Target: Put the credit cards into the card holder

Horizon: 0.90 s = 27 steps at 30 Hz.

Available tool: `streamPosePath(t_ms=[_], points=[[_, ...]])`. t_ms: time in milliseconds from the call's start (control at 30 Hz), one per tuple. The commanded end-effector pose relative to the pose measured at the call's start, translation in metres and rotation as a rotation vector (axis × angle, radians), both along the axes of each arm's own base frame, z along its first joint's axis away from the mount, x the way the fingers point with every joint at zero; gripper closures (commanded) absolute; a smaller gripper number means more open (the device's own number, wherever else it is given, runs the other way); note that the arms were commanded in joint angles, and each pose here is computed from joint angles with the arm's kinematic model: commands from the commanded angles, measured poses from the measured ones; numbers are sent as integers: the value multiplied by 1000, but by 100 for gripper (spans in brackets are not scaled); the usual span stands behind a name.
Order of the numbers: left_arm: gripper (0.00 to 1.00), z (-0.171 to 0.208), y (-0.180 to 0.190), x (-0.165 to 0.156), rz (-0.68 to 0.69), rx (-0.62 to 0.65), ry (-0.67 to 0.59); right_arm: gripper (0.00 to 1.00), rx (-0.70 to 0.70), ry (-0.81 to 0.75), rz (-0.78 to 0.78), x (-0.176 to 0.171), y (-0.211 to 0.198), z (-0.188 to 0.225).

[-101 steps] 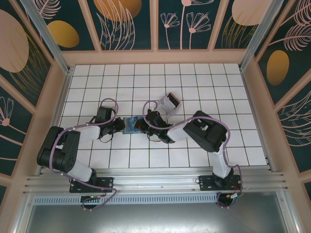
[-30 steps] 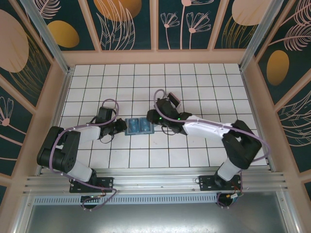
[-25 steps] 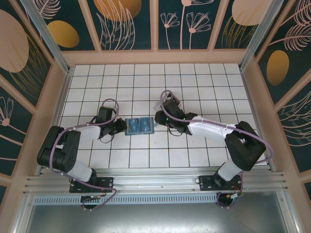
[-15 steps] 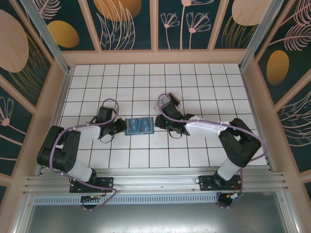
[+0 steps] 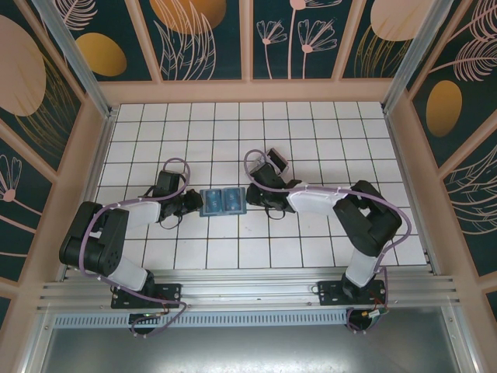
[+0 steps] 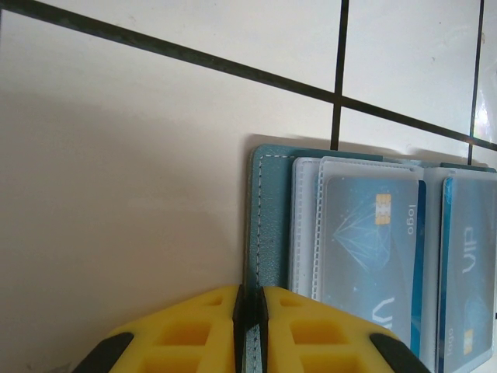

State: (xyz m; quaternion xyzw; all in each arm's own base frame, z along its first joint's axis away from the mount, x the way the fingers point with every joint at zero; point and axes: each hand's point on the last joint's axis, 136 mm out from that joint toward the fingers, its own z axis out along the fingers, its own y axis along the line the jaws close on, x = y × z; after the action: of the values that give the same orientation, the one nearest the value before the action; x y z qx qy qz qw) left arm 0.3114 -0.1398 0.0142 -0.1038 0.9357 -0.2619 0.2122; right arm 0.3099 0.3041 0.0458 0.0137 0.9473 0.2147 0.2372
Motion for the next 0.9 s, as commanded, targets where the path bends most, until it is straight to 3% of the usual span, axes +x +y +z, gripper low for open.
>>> streamPosePath(t_ms=[0, 167, 567, 733, 867], points=[[82, -18, -3, -27, -45, 7, 108, 83, 30, -19, 19, 8, 10, 8], [82, -19, -5, -26, -45, 1, 109, 91, 45, -40, 40, 4, 13, 23], [82, -13, -43, -27, -96, -56, 107, 90, 270, -86, 214, -20, 87, 101], [82, -9, -77, -34, -140, -109, 105, 90, 310, -68, 244, -20, 103, 98], [81, -5, -79, -35, -134, -117, 102, 90, 285, -49, 236, -18, 100, 82]])
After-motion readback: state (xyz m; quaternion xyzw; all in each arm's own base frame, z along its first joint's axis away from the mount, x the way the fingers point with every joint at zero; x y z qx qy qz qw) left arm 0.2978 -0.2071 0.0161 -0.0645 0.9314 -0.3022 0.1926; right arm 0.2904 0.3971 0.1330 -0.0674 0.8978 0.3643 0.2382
